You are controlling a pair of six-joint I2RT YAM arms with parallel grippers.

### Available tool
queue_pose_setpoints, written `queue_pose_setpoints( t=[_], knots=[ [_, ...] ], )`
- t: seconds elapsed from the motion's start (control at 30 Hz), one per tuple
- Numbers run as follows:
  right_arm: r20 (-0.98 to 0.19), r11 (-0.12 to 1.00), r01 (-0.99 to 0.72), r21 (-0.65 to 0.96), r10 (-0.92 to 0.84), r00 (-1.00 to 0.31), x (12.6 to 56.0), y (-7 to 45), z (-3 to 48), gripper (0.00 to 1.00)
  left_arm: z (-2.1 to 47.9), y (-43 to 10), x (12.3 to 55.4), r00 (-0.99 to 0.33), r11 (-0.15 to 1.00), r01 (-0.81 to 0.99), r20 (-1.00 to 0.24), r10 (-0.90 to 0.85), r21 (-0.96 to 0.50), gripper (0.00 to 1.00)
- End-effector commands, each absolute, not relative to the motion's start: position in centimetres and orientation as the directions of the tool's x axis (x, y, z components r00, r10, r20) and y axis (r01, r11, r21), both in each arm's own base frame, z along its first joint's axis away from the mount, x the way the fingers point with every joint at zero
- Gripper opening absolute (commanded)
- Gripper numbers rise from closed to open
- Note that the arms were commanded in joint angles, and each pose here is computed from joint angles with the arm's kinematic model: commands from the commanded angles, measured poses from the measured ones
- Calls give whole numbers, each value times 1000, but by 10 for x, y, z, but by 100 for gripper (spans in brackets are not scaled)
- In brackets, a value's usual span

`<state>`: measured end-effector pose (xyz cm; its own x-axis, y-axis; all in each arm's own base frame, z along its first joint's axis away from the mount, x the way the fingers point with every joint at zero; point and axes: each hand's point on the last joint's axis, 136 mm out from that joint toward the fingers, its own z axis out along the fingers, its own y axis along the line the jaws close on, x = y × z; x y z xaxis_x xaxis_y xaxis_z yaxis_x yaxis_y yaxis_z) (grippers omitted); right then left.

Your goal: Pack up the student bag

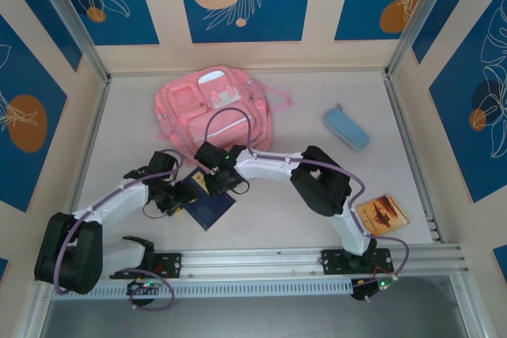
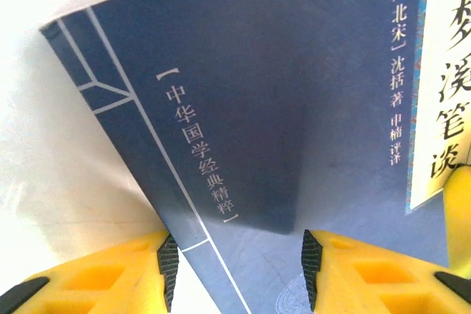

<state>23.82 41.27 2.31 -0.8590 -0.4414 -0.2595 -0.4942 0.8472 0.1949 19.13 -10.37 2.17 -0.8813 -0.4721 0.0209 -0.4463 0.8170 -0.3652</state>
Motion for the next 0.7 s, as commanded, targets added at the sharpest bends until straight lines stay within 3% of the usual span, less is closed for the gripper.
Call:
queue_pose_setpoints(
  t=[0.0,0.67],
  knots=[
    [-171,844,-489,220,-460,-871,223,408,1,36,21,-112,192,-884,800,-442,49,-464,-406,49],
    [-127,832,-459,312,-442,-888,216,408,5,32,106,-150,225,-891,664,-338,-1,-455,-667,46]
  ],
)
